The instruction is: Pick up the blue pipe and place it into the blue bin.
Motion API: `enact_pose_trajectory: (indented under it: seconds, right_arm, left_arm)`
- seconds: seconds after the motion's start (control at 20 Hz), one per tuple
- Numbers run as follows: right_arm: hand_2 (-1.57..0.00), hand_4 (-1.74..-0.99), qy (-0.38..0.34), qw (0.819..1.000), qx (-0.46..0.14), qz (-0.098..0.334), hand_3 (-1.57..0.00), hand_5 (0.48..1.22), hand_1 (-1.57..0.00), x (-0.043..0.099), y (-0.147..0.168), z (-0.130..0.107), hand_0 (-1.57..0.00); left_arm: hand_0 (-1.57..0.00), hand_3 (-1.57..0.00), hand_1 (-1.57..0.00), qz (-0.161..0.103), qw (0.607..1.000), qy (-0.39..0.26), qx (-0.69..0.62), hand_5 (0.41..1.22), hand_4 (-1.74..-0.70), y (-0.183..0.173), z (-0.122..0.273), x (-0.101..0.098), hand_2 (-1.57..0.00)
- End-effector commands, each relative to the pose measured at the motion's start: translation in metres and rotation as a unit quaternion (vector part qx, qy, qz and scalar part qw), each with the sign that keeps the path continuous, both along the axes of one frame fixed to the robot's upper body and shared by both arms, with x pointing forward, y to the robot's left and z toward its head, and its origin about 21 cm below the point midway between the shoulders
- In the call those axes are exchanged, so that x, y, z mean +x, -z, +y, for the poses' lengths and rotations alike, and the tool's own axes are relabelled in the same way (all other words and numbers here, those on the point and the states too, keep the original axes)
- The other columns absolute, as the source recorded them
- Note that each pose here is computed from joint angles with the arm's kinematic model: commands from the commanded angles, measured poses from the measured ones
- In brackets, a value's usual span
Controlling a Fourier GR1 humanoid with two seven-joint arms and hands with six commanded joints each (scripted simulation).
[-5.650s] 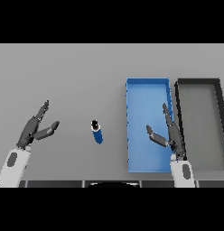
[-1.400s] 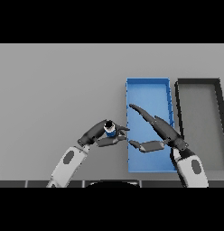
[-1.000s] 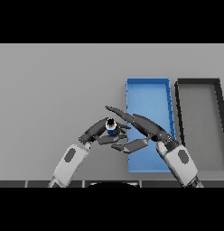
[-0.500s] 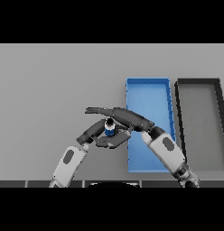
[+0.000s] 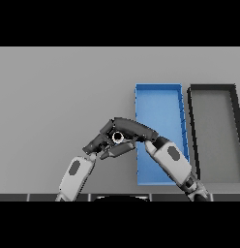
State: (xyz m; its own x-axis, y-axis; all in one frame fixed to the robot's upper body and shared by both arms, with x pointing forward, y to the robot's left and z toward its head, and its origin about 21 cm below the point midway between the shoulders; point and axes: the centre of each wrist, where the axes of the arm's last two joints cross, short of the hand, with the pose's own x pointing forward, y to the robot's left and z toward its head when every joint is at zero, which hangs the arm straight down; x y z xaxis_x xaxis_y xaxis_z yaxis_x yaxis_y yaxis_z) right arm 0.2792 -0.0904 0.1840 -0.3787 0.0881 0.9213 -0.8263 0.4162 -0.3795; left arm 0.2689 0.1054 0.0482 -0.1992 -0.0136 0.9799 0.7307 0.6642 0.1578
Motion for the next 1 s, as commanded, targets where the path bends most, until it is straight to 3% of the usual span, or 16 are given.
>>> enact_pose_trajectory:
  seconds: [0.0,0.2,0.35,0.45,0.5,0.55,0.7,0.8,0.95]
  right_arm:
    - [-1.43,-1.665,0.001,1.0,0.0,-0.004,-1.3,0.987,-1.43,-0.001,0.001,0.0,-1.43]
    - [-1.51,-1.71,-0.009,0.999,0.017,-0.027,-1.46,1.125,-1.51,-0.006,0.002,0.001,-1.51]
    - [-1.54,-1.725,0.004,0.999,0.025,-0.019,-1.52,1.172,-1.54,-0.005,0.005,0.005,-1.54]
    - [-1.55,-1.731,0.009,0.999,0.036,-0.036,-1.54,1.19,-1.55,-0.009,0.006,0.003,-1.55]
    - [-1.56,-1.733,0.01,0.998,0.036,-0.043,-1.54,1.196,-1.56,-0.009,0.004,0.002,-1.56]
    - [-1.56,-1.734,0.01,0.998,0.039,-0.043,-1.55,1.201,-1.56,-0.01,0.004,0.002,-1.56]
    - [-1.56,-1.738,0.023,0.999,0.014,-0.027,-1.56,1.211,-1.56,-0.012,0.0,0.002,-1.56]
    - [-1.57,-1.739,0.034,0.999,0.002,-0.025,-1.56,1.214,-1.57,-0.015,-0.002,0.007,-1.57]
    - [-1.57,-1.74,0.039,0.999,-0.007,-0.033,-1.57,1.218,-1.57,-0.015,0.004,0.005,-1.57]
  left_arm:
    - [-1.57,-1.46,-1.57,0.003,1.0,0.004,-0.002,1.221,-1.71,0.0,0.001,-0.001,-1.57]
    - [-1.57,-1.43,-1.57,-0.007,1.0,0.004,-0.005,1.221,-1.73,-0.001,-0.002,0.001,-1.57]
    - [-1.57,-1.42,-1.57,-0.009,1.0,-0.004,0.004,1.221,-1.73,0.001,0.005,-0.003,-1.57]
    - [-1.57,-1.45,-1.57,-0.034,0.999,-0.016,0.014,1.221,-1.72,-0.002,0.005,-0.001,-1.57]
    - [-1.46,-1.17,-1.34,-0.045,0.999,-0.022,0.022,1.221,-1.6,-0.001,0.007,-0.003,-1.29]
    - [-1.17,-0.93,-1.07,-0.043,0.999,-0.012,0.03,1.221,-1.47,-0.003,0.008,-0.004,-1.03]
    - [-0.6,-0.48,-0.55,-0.037,0.998,0.016,0.057,1.221,-1.21,-0.003,0.009,-0.001,-0.53]
    - [-0.38,-0.3,-0.35,-0.042,0.997,0.017,0.068,1.029,-1.08,-0.003,0.01,0.002,-0.34]
    - [-0.2,-0.16,-0.18,-0.029,0.998,0.005,0.064,0.77,-1.0,-0.003,0.013,0.0,-0.17]
